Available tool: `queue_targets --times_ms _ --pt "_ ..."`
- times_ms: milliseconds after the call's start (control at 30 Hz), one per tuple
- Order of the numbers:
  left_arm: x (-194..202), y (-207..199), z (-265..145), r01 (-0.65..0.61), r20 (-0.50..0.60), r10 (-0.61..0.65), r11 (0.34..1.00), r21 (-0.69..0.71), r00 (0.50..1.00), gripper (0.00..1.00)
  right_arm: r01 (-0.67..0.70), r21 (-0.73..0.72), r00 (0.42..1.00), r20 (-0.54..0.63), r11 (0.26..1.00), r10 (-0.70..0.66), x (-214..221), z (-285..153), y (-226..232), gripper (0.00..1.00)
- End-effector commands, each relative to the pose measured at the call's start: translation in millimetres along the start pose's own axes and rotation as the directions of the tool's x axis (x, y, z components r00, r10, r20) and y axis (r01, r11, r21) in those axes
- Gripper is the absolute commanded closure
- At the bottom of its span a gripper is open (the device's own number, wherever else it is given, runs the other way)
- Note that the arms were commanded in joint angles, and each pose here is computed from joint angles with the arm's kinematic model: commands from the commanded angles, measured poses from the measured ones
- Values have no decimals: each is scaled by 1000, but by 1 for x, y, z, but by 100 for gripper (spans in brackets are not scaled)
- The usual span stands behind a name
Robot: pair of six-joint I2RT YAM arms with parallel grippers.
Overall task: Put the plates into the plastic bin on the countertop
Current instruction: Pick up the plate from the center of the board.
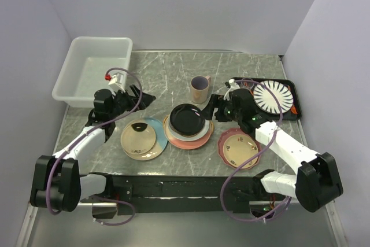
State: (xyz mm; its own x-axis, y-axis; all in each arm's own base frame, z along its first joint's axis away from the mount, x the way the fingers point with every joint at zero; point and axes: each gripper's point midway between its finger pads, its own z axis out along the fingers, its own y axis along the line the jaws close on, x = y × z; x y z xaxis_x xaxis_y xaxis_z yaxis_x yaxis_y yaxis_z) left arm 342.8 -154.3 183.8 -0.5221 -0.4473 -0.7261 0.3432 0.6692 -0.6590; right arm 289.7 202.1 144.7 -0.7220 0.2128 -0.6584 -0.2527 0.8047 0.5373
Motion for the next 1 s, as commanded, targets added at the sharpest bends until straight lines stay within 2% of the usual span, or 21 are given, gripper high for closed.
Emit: queue_targets --times_ms 0,333,600,967 --pt "-4 -31 12 -54 -12 55 996 68 998 1 11 -51 1000 25 999 -10 -14 -2 18 15" --pt "26 -39 40 -124 -161 124 992 11 979 13 6 -41 1000 19 999 -5 -8 -1 13 14" --pt "45 -43 56 -151 -220 147 989 -2 964 30 3 -33 999 39 999 -2 -7 -6 11 10" --pt "71 -47 82 -229 -289 205 972 -51 935 40 24 -27 999 40 999 -23 -3 -6 6 9"
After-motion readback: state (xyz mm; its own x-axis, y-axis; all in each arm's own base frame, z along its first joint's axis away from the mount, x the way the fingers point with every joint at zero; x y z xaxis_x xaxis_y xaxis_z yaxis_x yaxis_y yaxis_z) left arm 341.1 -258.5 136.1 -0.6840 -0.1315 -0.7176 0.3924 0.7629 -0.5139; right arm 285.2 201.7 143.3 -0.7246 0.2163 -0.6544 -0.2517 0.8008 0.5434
